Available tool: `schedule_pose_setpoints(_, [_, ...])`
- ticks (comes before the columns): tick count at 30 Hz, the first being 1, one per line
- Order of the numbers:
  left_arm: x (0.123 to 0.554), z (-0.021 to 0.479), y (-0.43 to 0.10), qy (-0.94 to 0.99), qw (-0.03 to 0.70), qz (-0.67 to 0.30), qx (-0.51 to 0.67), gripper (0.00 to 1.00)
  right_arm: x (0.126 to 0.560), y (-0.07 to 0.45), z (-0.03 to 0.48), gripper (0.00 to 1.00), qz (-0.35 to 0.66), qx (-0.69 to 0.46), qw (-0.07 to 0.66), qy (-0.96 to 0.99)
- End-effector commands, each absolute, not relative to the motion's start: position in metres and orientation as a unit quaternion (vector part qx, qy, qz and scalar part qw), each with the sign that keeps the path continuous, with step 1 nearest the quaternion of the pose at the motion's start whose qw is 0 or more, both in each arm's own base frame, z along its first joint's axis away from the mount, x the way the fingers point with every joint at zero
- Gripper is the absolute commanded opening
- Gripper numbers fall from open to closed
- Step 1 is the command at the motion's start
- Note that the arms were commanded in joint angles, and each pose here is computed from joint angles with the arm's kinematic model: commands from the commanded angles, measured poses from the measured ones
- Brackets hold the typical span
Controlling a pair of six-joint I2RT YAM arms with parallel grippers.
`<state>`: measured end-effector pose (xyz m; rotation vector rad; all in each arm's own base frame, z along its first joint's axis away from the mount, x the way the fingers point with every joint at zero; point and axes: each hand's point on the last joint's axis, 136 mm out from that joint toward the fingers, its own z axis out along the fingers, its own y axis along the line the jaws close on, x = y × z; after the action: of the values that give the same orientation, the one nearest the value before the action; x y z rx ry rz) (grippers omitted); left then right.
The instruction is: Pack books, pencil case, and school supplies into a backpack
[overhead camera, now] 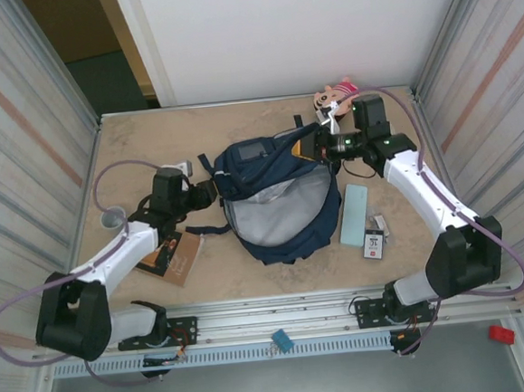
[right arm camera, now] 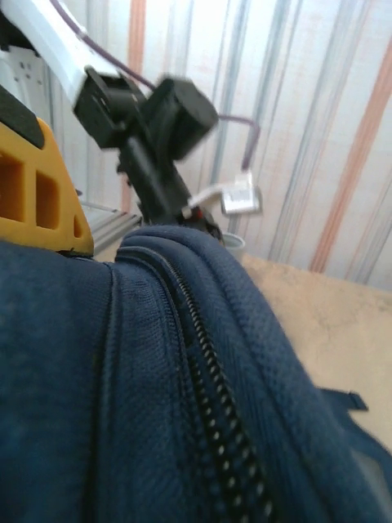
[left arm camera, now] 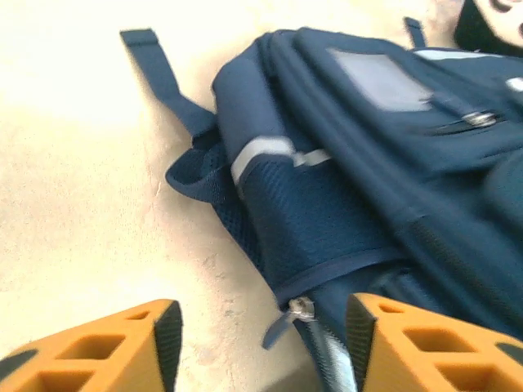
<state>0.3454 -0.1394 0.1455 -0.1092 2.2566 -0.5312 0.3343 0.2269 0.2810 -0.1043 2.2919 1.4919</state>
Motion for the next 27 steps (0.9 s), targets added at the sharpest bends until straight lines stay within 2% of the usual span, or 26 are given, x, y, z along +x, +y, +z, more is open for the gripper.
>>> schedule_pose_setpoints(1, [0.340,0.184,-0.134,0.873,0.425,-0.230,-0.071,0.61,0.368,0.224,0.287,0.00,0.529,-0.022,0.284,0.800])
schedule_pose_setpoints(4, [0.334,0.194,-0.140,0.869,0.420,-0.254,-0.069,0.61,0.372,0.229,0.254,0.05,0.516,0.002,0.259,0.816])
schedule_pose_setpoints(6, [0.332,0.197,-0.147,0.865,0.412,-0.277,-0.068,0.60,0.366,0.234,0.231,0.13,0.506,0.024,0.233,0.830])
schedule_pose_setpoints(11, [0.329,0.182,-0.149,0.873,0.388,-0.282,-0.086,0.60,0.337,0.227,0.172,0.51,0.435,0.087,0.154,0.883])
schedule_pose_setpoints(14, [0.326,0.170,-0.141,0.882,0.376,-0.264,-0.109,0.60,0.316,0.216,0.147,0.64,0.365,0.102,0.126,0.917])
schedule_pose_setpoints(20, [0.318,0.162,-0.126,0.889,0.368,-0.236,-0.136,0.63,0.285,0.198,0.131,0.78,0.292,0.123,0.099,0.943])
schedule_pose_setpoints(23, [0.313,0.160,-0.111,0.886,0.369,-0.222,-0.172,0.62,0.273,0.189,0.129,0.81,0.251,0.122,0.102,0.955])
schedule_pose_setpoints(27, [0.301,0.148,-0.088,0.893,0.330,-0.190,-0.239,0.62,0.260,0.163,0.117,0.82,0.181,0.132,0.094,0.970])
